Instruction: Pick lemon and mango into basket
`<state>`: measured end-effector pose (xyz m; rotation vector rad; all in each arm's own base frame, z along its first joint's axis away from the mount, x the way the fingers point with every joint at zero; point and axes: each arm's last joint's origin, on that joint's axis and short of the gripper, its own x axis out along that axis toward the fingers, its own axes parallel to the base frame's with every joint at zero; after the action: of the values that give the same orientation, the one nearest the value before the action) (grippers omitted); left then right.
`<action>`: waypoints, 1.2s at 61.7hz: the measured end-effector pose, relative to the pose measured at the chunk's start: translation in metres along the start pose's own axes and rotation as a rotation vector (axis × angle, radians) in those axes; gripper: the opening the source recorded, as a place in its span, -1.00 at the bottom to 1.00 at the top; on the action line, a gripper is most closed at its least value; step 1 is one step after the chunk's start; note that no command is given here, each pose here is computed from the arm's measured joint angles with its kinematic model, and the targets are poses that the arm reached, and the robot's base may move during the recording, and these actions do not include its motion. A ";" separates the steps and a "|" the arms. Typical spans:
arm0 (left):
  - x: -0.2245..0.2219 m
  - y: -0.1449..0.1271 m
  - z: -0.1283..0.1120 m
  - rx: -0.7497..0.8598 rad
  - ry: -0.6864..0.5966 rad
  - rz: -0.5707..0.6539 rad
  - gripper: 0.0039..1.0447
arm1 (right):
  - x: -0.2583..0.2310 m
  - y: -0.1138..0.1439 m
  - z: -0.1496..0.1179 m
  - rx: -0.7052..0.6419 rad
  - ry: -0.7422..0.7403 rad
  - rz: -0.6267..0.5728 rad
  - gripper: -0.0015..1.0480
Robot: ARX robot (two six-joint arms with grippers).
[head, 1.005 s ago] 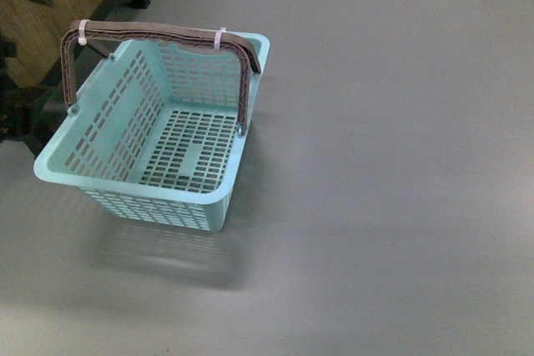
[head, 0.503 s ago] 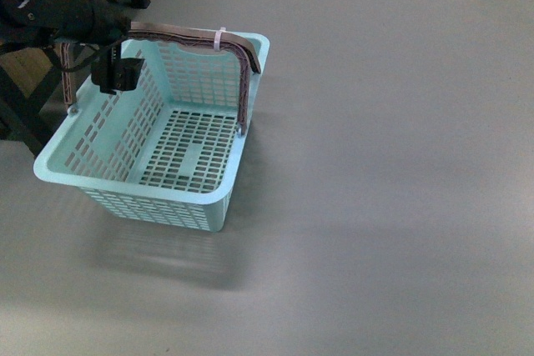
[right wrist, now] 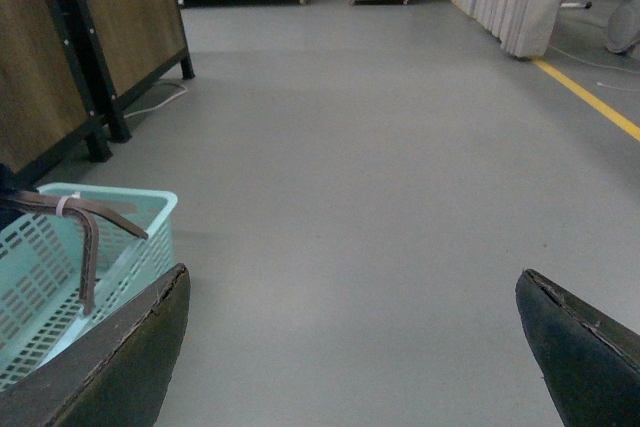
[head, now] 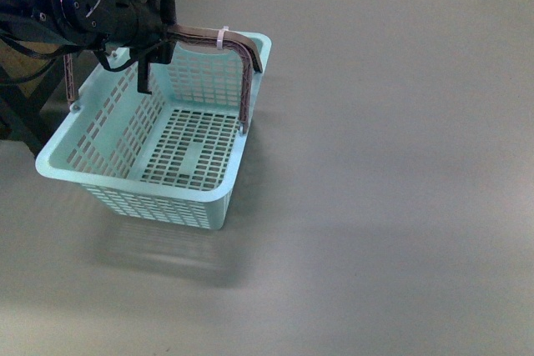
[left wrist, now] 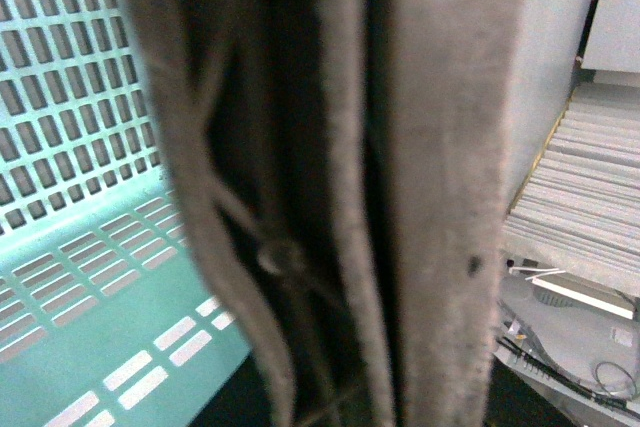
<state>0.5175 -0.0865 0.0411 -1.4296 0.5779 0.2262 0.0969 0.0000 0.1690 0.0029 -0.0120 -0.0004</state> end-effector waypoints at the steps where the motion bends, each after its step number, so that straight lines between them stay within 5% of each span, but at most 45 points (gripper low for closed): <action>1: -0.001 0.001 0.000 0.000 0.000 -0.004 -0.67 | 0.000 0.000 0.000 0.000 0.000 0.000 0.83; 19: -0.056 0.000 -0.010 -0.008 0.006 -0.053 -0.67 | 0.000 0.000 0.000 0.000 0.000 0.000 0.83; 35: -0.167 -0.039 -0.017 -0.075 -0.006 -0.148 -0.67 | 0.000 0.000 0.000 0.000 0.000 0.000 0.83; 60: -0.333 -0.064 -0.039 -0.060 -0.094 -0.252 -0.67 | 0.000 0.000 0.000 0.000 0.000 0.000 0.83; 74: -0.366 -0.063 -0.044 -0.022 -0.141 -0.283 -0.67 | 0.000 0.000 0.000 0.000 0.000 0.000 0.83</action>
<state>0.2283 -0.0689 0.2783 -1.4850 0.2546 0.1074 0.0969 0.0000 0.1690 0.0029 -0.0120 -0.0004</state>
